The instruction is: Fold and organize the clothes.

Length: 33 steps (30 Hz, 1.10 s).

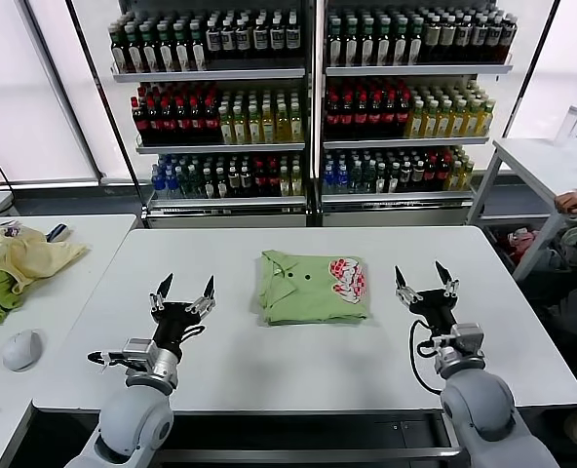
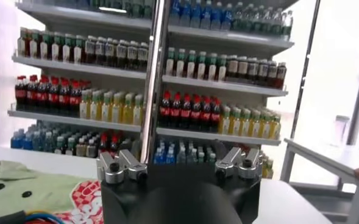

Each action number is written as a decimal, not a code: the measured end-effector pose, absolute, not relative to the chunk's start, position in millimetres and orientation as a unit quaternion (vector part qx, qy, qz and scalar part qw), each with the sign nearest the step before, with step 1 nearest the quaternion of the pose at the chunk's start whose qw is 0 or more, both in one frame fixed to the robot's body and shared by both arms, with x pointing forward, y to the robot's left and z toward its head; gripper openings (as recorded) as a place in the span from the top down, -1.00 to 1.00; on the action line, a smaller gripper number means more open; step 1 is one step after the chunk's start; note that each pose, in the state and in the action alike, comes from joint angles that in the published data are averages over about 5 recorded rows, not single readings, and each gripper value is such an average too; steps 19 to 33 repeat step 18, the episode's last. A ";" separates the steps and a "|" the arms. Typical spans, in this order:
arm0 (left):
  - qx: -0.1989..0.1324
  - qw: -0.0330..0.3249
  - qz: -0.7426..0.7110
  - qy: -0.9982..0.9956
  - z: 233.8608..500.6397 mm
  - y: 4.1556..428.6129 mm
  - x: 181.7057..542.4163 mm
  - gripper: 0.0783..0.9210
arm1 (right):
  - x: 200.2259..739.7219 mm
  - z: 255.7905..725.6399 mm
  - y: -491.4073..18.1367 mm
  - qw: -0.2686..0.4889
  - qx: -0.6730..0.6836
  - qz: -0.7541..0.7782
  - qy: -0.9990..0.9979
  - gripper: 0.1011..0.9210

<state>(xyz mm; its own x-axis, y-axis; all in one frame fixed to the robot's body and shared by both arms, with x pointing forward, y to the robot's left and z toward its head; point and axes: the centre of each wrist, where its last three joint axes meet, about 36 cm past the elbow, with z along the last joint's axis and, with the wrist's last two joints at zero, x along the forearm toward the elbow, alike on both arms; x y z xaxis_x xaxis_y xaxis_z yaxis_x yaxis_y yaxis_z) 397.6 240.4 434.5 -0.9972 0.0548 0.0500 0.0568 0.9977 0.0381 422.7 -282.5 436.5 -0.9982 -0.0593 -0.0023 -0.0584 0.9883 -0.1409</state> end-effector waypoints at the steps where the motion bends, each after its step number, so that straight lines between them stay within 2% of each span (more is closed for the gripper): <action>1: -0.029 0.024 -0.020 -0.999 435.1 240.6 396.4 -0.77 | 419.0 436.8 -282.7 0.006 -0.028 -0.071 0.997 -0.76; 15: -0.039 0.024 -0.023 -0.999 438.1 243.7 381.3 -0.77 | 394.2 441.0 -281.6 0.018 -0.005 -0.083 0.996 -0.76; 33: -0.040 0.024 -0.025 -0.999 438.5 243.9 379.4 -0.77 | 392.9 441.3 -281.7 0.019 -0.002 -0.084 0.996 -0.76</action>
